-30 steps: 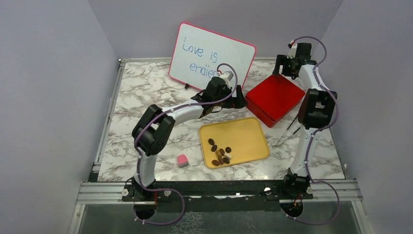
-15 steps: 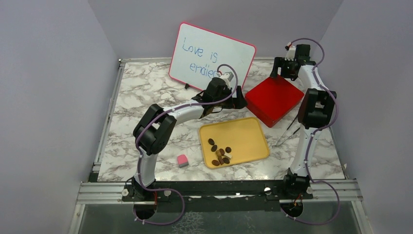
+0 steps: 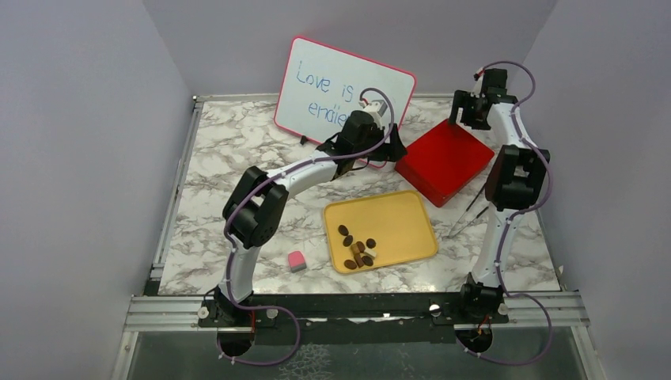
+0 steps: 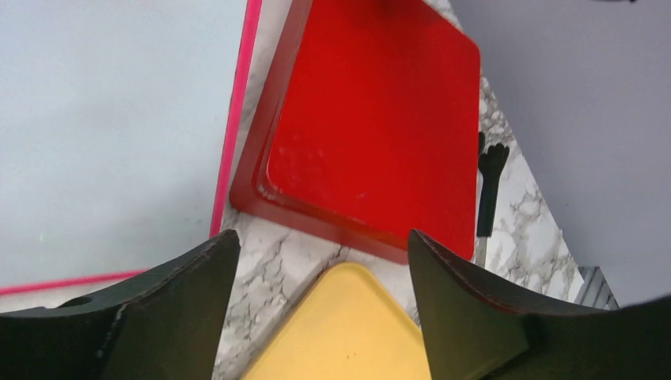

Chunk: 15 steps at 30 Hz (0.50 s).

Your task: Pack the chocolate

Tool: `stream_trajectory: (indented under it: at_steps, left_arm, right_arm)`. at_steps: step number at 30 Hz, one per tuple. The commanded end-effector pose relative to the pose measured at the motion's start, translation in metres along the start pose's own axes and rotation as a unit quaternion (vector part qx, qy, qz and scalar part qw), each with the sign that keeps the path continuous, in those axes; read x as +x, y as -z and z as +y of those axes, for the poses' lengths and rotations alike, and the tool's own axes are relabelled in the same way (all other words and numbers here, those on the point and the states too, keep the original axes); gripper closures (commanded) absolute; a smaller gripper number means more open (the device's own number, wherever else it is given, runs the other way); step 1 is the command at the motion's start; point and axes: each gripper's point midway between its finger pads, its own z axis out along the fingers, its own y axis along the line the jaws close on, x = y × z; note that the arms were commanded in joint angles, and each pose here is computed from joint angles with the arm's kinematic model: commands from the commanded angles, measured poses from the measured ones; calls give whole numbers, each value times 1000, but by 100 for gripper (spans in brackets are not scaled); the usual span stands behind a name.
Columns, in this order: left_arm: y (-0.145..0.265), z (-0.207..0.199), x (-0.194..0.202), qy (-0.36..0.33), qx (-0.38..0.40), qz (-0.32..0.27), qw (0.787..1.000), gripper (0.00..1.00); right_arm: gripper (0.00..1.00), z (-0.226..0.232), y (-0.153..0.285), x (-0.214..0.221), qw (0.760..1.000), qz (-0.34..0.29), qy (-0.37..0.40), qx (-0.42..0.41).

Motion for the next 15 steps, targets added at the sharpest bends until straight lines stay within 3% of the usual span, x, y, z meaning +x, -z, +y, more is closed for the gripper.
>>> stream_trajectory:
  at_steps: [1, 4, 7, 12, 15]
  left_arm:
    - [-14, 1, -21, -30, -11, -29, 999, 25]
    - [-23, -4, -27, -37, 1, -33, 999, 31]
    - [-30, -10, -32, -43, 18, -38, 998, 42]
    - [-37, -21, -39, -54, 49, -50, 996, 55]
    - [-40, -25, -37, -62, 62, -48, 995, 65]
  right_arm:
    - [15, -13, 58, -27, 995, -39, -62, 66]
    - [18, -9, 72, -26, 995, -40, -71, 62]
    - [27, -1, 81, -11, 995, -13, -85, 48]
    - [54, 24, 102, 21, 995, 24, -99, -12]
    - [79, 31, 116, 41, 993, 35, -107, -24]
